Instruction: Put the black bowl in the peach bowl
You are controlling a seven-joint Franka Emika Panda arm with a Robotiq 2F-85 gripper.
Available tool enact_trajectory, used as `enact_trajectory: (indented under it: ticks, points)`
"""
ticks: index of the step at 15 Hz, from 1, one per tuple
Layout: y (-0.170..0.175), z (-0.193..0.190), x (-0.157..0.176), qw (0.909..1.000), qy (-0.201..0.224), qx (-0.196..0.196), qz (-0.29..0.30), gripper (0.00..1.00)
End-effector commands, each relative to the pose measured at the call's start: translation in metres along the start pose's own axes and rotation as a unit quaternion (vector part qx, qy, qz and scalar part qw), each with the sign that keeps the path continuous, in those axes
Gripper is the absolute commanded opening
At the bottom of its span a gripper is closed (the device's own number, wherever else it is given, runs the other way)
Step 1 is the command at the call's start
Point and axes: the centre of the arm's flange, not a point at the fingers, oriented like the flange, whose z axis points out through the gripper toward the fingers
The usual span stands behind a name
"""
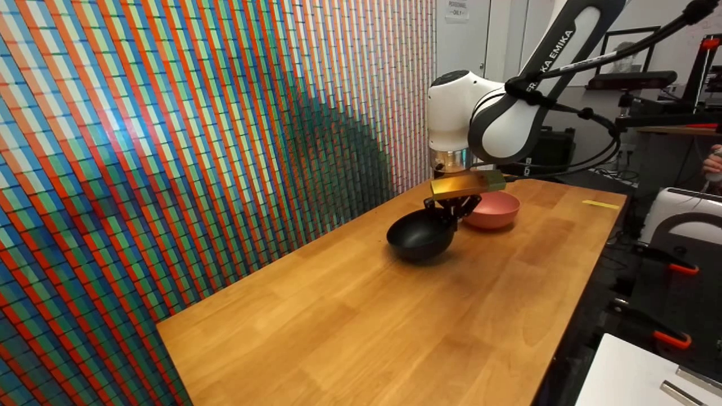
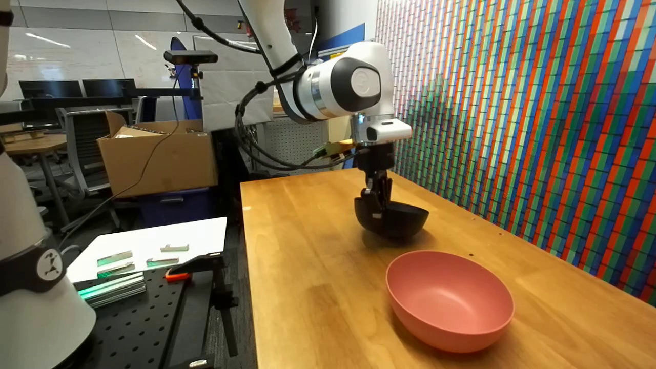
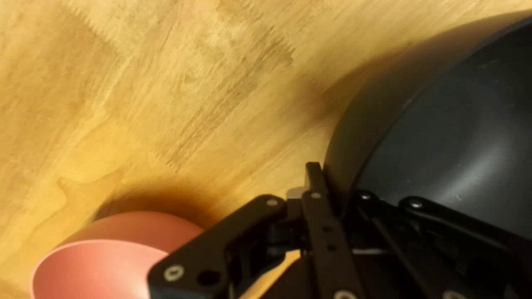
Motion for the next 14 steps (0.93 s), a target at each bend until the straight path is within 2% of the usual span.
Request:
enact_trajectory:
  ticks: [1,8,14]
  points:
    - [0.018,-0.029,0.010,0.9994,0.007,0.010,0.033,0.04]
    - [0.056,-0.043,0.022,0.9957,0.004,0.011,0.092,0.04]
    - [0.118,-0.076,0.050,0.9820,0.041,0.023,0.183,0.04]
